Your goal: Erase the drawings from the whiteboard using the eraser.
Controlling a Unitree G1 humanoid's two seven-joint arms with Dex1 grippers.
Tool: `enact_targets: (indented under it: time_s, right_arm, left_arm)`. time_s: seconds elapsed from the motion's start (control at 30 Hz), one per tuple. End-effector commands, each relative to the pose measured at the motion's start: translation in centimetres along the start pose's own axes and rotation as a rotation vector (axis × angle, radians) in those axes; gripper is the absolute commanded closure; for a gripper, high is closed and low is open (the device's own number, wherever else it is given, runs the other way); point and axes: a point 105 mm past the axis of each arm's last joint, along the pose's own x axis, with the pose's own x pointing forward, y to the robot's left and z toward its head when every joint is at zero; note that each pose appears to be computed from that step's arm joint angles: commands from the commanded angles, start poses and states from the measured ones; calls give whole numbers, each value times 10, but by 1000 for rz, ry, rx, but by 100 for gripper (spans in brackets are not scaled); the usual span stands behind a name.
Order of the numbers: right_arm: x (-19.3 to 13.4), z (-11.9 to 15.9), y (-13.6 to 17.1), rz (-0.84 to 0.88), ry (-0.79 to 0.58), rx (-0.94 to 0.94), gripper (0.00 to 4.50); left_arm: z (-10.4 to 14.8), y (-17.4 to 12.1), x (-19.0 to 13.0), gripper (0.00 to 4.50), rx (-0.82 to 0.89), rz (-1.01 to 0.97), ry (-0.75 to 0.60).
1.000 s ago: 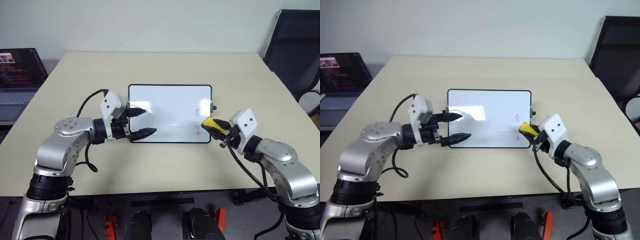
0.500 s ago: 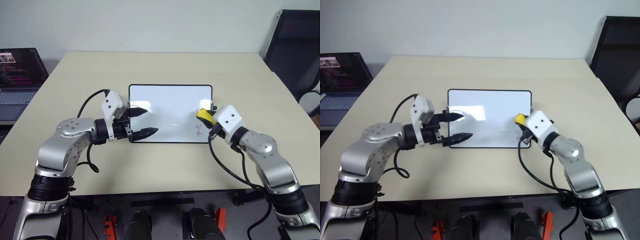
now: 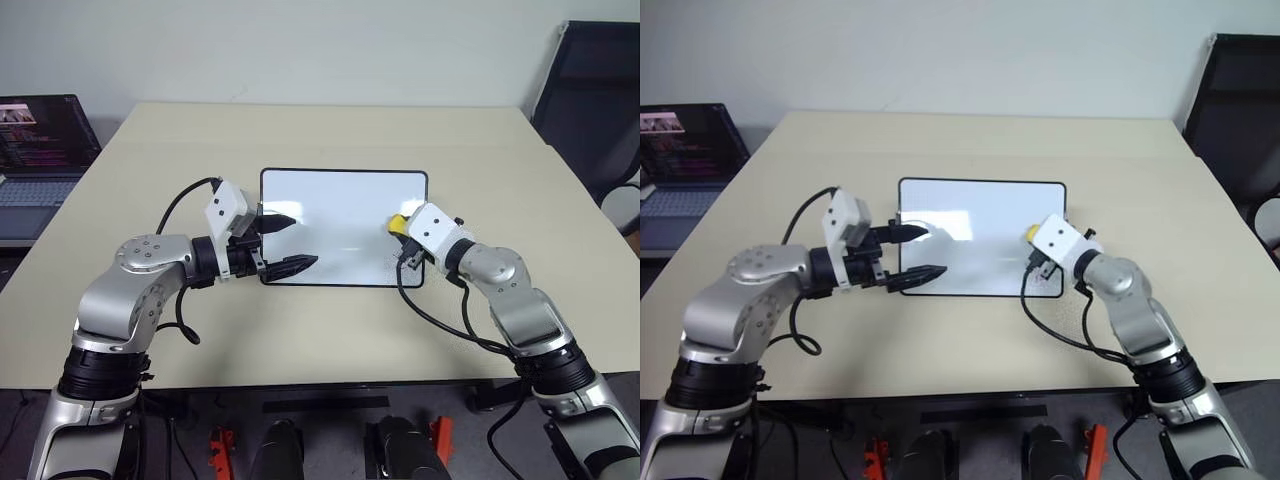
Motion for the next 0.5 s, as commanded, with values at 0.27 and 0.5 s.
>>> enact_targets:
  time_s: [0.27,0.5]
  right_arm:
    - [7,-7,-25,-140,59,-12,352]
    - [-4,-22,14,84,109,-33,352]
  left_arm:
    - [10,-2,-2,0,49,-3,-22]
    - [9,-2,-3,0,47,0,-20]
